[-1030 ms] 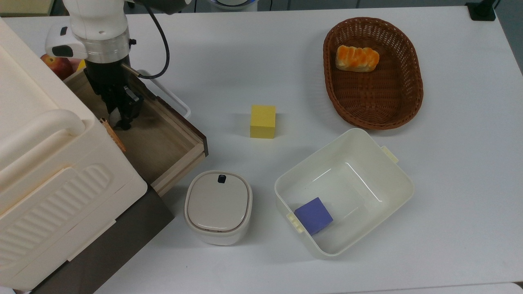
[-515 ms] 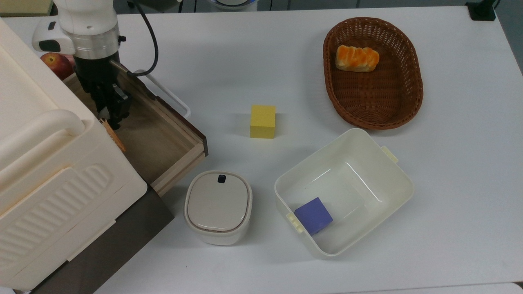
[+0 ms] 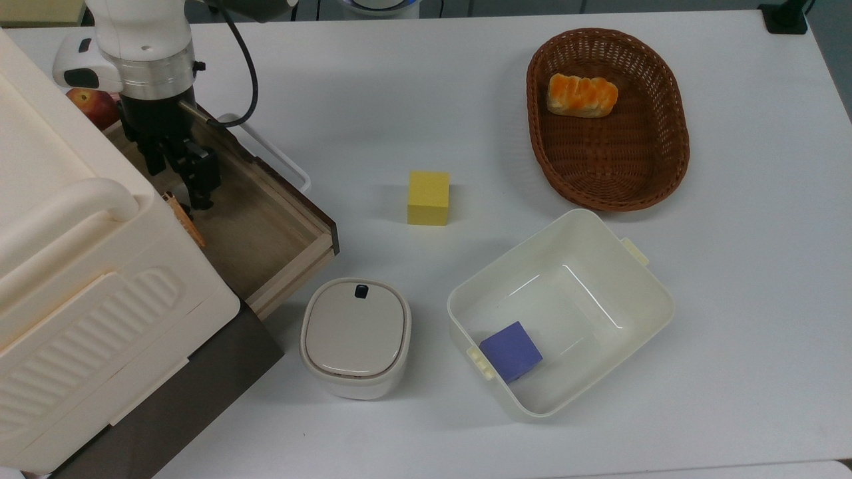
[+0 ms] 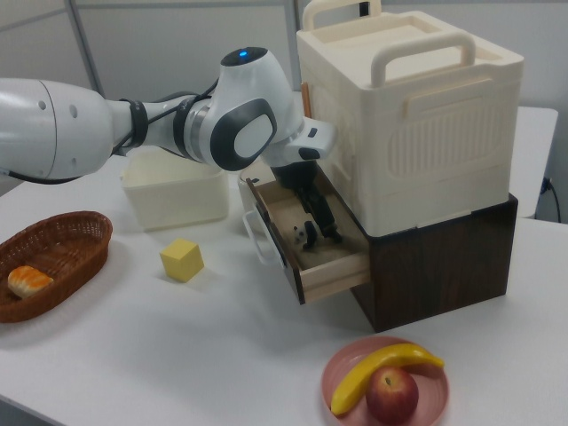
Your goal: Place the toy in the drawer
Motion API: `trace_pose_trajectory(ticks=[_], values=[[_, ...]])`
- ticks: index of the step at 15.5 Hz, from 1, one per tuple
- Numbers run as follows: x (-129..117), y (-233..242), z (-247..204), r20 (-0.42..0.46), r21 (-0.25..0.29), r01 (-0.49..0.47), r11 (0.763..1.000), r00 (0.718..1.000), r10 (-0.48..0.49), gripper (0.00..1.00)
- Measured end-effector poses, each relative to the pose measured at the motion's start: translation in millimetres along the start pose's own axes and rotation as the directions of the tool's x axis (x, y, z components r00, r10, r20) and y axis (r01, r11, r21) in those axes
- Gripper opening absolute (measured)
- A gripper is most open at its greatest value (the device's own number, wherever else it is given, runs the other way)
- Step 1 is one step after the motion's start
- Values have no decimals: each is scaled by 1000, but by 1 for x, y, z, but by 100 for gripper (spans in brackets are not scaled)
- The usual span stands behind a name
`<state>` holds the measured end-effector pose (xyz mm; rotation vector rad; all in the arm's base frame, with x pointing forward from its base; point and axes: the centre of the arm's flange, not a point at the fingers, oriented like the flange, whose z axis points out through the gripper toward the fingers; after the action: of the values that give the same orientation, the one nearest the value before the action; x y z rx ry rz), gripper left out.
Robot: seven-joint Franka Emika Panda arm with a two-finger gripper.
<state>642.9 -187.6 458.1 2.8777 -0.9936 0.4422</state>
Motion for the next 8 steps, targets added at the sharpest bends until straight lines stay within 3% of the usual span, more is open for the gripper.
trace_pose_trajectory(ticks=[5, 8], values=[[-4, -16, -4, -2, 16, 17, 1000, 1000, -17, 89], [-14, -52, -26, -26, 61, 64, 996, 998, -63, 90]])
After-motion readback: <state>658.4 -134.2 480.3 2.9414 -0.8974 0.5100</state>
